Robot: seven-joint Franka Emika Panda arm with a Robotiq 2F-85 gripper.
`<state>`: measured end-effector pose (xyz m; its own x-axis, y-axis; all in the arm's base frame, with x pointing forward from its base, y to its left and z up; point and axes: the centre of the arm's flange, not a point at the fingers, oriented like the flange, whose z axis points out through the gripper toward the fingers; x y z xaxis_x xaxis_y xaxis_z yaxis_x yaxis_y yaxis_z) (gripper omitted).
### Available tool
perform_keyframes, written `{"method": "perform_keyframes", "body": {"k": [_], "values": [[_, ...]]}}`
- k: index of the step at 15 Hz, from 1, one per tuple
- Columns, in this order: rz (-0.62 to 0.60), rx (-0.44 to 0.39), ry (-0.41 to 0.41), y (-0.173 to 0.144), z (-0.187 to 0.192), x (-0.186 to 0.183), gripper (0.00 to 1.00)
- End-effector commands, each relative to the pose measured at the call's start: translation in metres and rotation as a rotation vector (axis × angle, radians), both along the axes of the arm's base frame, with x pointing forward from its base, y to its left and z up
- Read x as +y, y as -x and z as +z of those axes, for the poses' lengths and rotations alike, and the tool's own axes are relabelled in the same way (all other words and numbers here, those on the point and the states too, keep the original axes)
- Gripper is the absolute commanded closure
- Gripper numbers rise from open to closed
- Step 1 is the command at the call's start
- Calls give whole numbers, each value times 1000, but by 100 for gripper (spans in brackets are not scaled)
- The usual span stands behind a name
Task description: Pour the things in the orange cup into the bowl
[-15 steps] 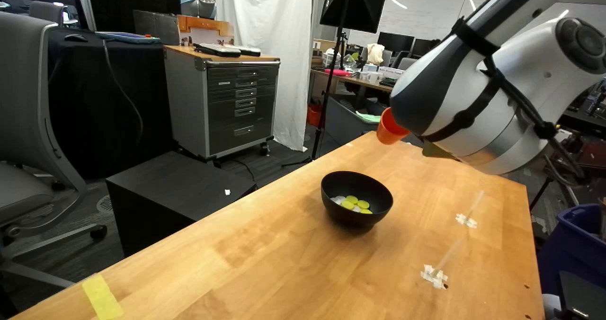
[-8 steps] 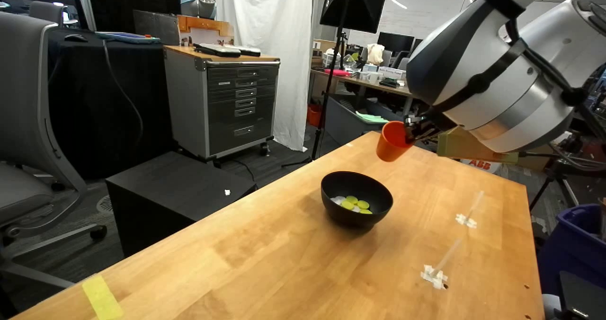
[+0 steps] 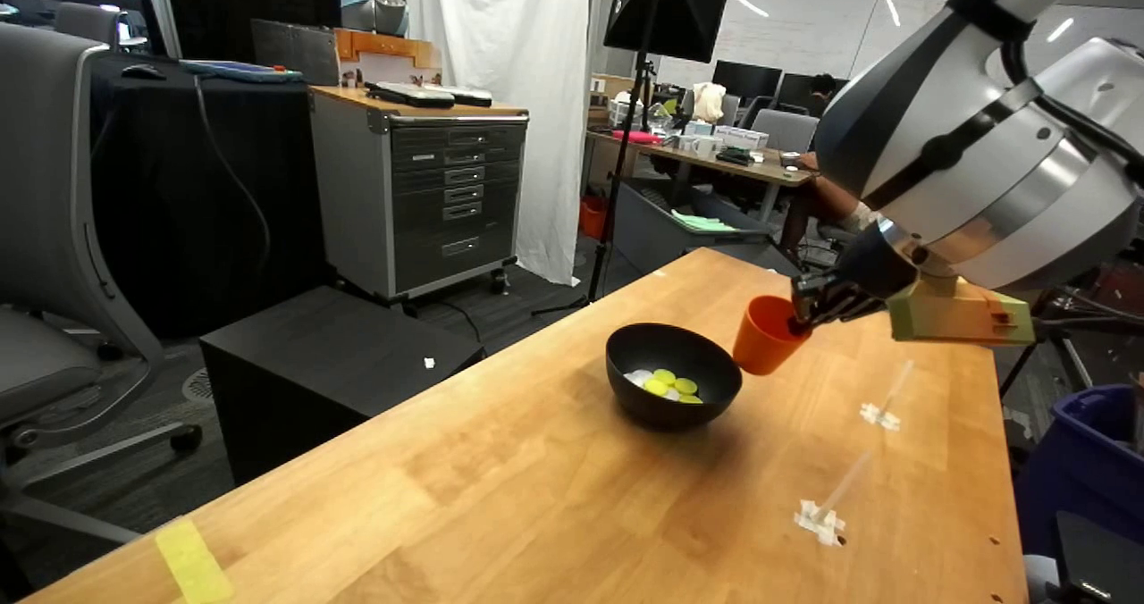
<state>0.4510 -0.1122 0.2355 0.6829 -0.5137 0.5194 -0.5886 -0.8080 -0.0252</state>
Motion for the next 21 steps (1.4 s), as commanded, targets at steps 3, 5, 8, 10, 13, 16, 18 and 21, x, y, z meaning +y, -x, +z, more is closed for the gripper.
{"method": "perform_keyframes", "body": {"k": [3, 5, 8, 10, 13, 16, 18, 21], "values": [[143, 139, -58, 24, 11, 1, 96], [178, 175, -59, 29, 3, -1, 96], [195, 200, -76, 34, 0, -6, 96], [200, 193, -106, 34, 1, -8, 96], [223, 195, -137, 29, 1, -10, 96], [223, 203, -177, 20, 3, -14, 96], [222, 212, -198, 17, 8, -15, 95], [217, 214, -227, 16, 16, -15, 77]]}}
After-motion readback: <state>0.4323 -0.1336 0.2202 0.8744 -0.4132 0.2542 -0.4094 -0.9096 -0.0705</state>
